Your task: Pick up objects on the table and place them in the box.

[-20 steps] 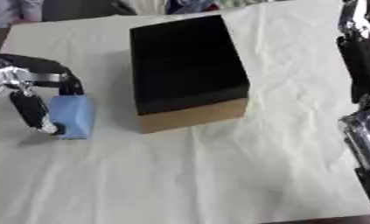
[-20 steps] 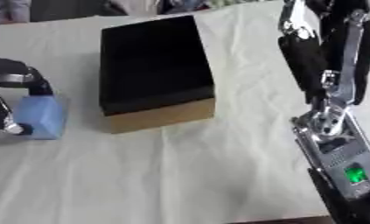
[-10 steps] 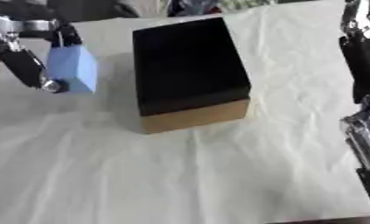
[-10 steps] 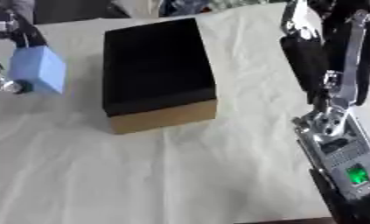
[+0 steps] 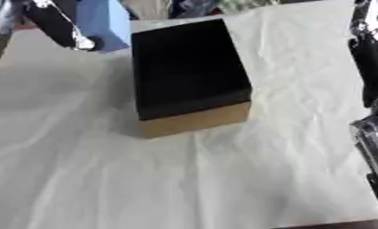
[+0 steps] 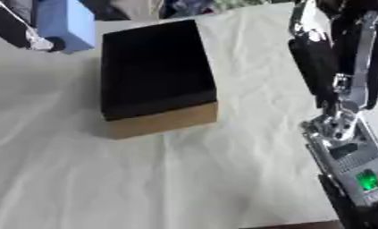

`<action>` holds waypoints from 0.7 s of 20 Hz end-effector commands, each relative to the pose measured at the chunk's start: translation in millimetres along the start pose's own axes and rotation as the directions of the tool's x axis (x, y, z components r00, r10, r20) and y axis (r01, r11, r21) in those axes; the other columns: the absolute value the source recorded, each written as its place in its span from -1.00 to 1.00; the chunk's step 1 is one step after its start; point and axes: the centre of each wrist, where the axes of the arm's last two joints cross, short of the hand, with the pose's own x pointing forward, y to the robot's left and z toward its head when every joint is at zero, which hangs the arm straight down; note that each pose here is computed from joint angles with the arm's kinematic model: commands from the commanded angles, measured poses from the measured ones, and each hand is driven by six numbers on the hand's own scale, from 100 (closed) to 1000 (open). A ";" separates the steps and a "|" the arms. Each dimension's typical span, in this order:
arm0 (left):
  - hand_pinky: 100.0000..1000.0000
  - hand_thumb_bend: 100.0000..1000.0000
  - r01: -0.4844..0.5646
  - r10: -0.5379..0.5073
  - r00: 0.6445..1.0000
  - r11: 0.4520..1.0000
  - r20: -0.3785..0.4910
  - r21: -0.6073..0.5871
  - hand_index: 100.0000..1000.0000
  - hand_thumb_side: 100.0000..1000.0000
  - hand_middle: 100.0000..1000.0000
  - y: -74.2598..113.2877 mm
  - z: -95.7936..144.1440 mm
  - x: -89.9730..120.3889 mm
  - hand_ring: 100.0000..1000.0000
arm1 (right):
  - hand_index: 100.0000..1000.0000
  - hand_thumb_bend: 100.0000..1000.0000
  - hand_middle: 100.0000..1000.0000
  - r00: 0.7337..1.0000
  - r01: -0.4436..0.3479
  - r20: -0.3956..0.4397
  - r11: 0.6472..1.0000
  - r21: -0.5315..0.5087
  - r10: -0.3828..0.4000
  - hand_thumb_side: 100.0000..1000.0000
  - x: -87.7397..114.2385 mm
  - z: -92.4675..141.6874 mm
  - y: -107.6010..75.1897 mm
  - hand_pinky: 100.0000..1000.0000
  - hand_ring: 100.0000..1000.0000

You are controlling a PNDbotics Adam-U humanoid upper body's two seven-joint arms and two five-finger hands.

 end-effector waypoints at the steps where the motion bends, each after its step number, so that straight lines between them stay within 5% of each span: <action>1: 0.58 -1.00 -0.015 0.015 1.000 0.995 -0.002 0.098 0.24 -1.00 -0.06 13.3 -8.7 5.8 0.16 | 0.54 -1.00 0.09 0.999 0.016 0.032 1.000 0.004 -0.016 -0.27 7.6 -5.2 1.0 0.68 0.58; 14: 0.64 -1.00 -0.134 0.124 0.990 0.979 0.073 0.153 0.34 -1.00 0.05 -22.9 -52.4 -0.8 0.20 | 0.54 -1.00 0.09 0.997 0.050 0.054 0.999 0.019 -0.051 -0.27 12.6 -8.6 7.5 0.68 0.58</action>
